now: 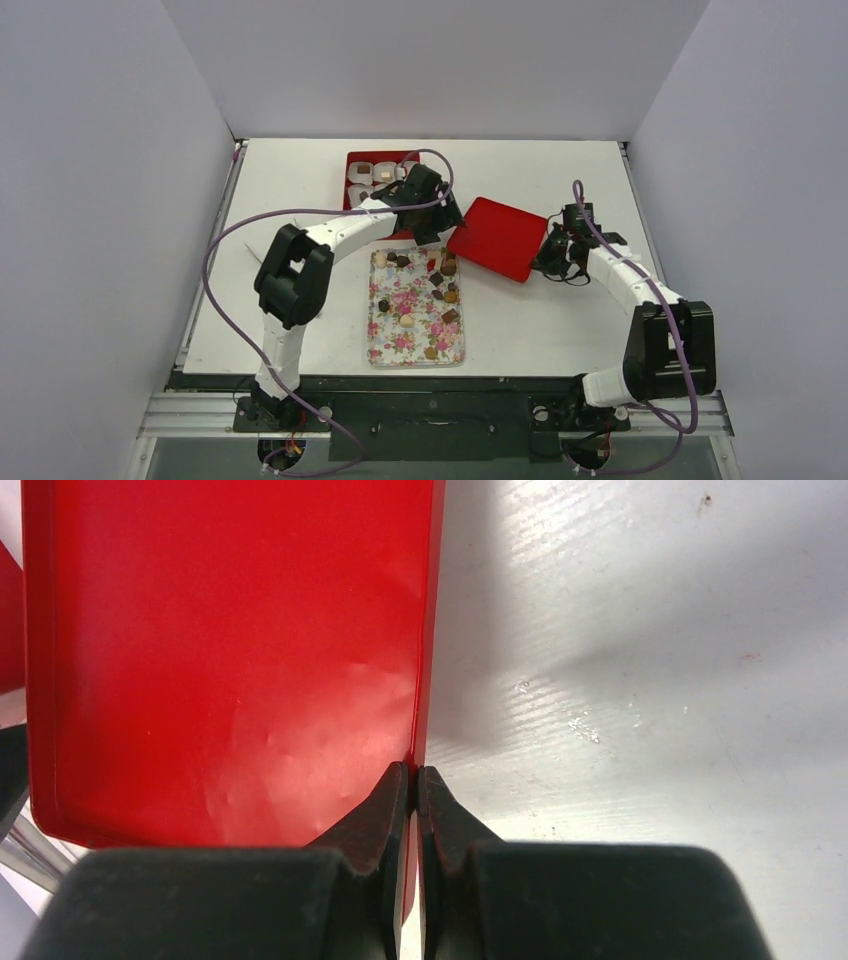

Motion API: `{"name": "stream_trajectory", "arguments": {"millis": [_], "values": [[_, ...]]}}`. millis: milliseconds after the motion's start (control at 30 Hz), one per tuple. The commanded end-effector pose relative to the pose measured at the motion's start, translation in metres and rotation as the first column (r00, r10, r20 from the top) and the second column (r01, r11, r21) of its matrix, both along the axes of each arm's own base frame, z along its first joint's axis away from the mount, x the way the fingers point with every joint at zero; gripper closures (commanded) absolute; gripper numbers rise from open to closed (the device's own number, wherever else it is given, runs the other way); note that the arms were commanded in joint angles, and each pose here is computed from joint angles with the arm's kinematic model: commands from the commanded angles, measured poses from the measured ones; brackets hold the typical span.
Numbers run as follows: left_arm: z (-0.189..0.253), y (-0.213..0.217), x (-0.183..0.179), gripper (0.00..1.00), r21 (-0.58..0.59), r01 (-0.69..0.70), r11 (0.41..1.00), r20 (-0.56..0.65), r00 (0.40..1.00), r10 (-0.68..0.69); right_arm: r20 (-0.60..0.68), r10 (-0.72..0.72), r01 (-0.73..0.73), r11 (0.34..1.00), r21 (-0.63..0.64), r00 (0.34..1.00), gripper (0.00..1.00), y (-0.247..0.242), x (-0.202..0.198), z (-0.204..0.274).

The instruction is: Pack the chocolate

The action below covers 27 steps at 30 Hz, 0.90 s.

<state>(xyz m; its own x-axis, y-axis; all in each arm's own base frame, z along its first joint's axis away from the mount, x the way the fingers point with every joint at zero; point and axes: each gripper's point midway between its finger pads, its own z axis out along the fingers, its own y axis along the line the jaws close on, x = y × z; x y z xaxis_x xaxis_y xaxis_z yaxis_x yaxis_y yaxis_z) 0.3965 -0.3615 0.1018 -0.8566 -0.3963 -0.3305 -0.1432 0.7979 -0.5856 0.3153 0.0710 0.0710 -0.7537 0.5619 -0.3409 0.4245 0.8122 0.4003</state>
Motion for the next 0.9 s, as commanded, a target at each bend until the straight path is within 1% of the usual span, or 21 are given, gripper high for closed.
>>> {"name": "stream_trajectory", "arguments": {"millis": [0, 200, 333, 367, 400, 433, 467, 500, 667, 700, 733, 767, 800, 833, 867], "values": [[0.001, -0.023, 0.009, 0.28, -0.105, 0.006, 0.994, 0.002, 1.000, -0.006, 0.086, 0.014, -0.015, 1.000, 0.011, 0.996, 1.00, -0.002, 0.005, 0.015], [-0.003, -0.043, 0.004, 0.39, -0.186, 0.038, 0.982, -0.024, 0.999, -0.043, 0.078, 0.014, -0.015, 1.000, 0.010, 0.997, 1.00, -0.006, -0.001, 0.009], [0.004, -0.053, 0.001, 0.55, -0.225, 0.063, 0.972, -0.019, 0.997, -0.069, 0.074, 0.014, -0.015, 1.000, 0.002, 0.997, 1.00, -0.007, -0.002, 0.007], [0.004, -0.055, 0.001, 0.60, -0.230, 0.067, 0.971, -0.018, 0.997, -0.073, 0.075, 0.012, -0.012, 1.000, -0.002, 0.997, 1.00, -0.007, -0.002, 0.007], [0.005, -0.057, -0.001, 0.63, -0.238, 0.076, 0.968, -0.019, 0.996, -0.083, 0.074, 0.011, -0.011, 1.000, -0.003, 0.997, 1.00, -0.008, -0.002, 0.007], [0.006, -0.059, -0.003, 0.70, -0.243, 0.085, 0.966, -0.014, 0.996, -0.091, 0.074, 0.009, -0.008, 1.000, -0.007, 0.997, 1.00, -0.008, -0.002, 0.006], [0.008, -0.060, -0.004, 0.73, -0.250, 0.095, 0.963, -0.010, 0.995, -0.100, 0.075, 0.005, -0.004, 1.000, -0.012, 0.997, 1.00, -0.010, -0.001, 0.007], [0.009, -0.062, -0.006, 0.78, -0.255, 0.103, 0.961, -0.005, 0.994, -0.108, 0.074, 0.003, -0.002, 1.000, -0.017, 0.997, 1.00, -0.011, -0.001, 0.006], [0.031, -0.067, -0.014, 0.91, -0.270, 0.175, 0.947, 0.063, 0.985, -0.164, 0.065, -0.006, 0.009, 0.999, -0.047, 0.998, 1.00, -0.015, -0.001, 0.007], [0.039, -0.067, -0.015, 0.95, -0.274, 0.189, 0.943, 0.086, 0.981, -0.172, 0.068, -0.007, 0.011, 0.999, -0.050, 0.998, 1.00, -0.016, 0.000, 0.008], [0.043, -0.068, -0.015, 0.99, -0.278, 0.198, 0.940, 0.101, 0.979, -0.177, 0.068, -0.008, 0.011, 0.998, -0.054, 0.998, 0.97, -0.016, 0.001, 0.010], [0.050, -0.068, -0.018, 1.00, -0.279, 0.215, 0.936, 0.122, 0.975, -0.187, 0.073, -0.009, 0.013, 0.998, -0.056, 0.997, 0.85, -0.017, 0.001, 0.013], [0.054, -0.068, -0.018, 1.00, -0.279, 0.223, 0.934, 0.140, 0.972, -0.190, 0.078, -0.012, 0.016, 0.998, -0.058, 0.997, 0.79, -0.017, 0.003, 0.017], [0.062, -0.067, -0.020, 1.00, -0.274, 0.239, 0.932, 0.170, 0.965, -0.198, 0.087, -0.012, 0.017, 0.998, -0.059, 0.996, 0.68, -0.017, 0.004, 0.022], [0.068, -0.067, -0.019, 1.00, -0.274, 0.249, 0.929, 0.194, 0.960, -0.200, 0.092, -0.017, 0.022, 0.998, -0.059, 0.996, 0.64, -0.017, 0.005, 0.027]]}}
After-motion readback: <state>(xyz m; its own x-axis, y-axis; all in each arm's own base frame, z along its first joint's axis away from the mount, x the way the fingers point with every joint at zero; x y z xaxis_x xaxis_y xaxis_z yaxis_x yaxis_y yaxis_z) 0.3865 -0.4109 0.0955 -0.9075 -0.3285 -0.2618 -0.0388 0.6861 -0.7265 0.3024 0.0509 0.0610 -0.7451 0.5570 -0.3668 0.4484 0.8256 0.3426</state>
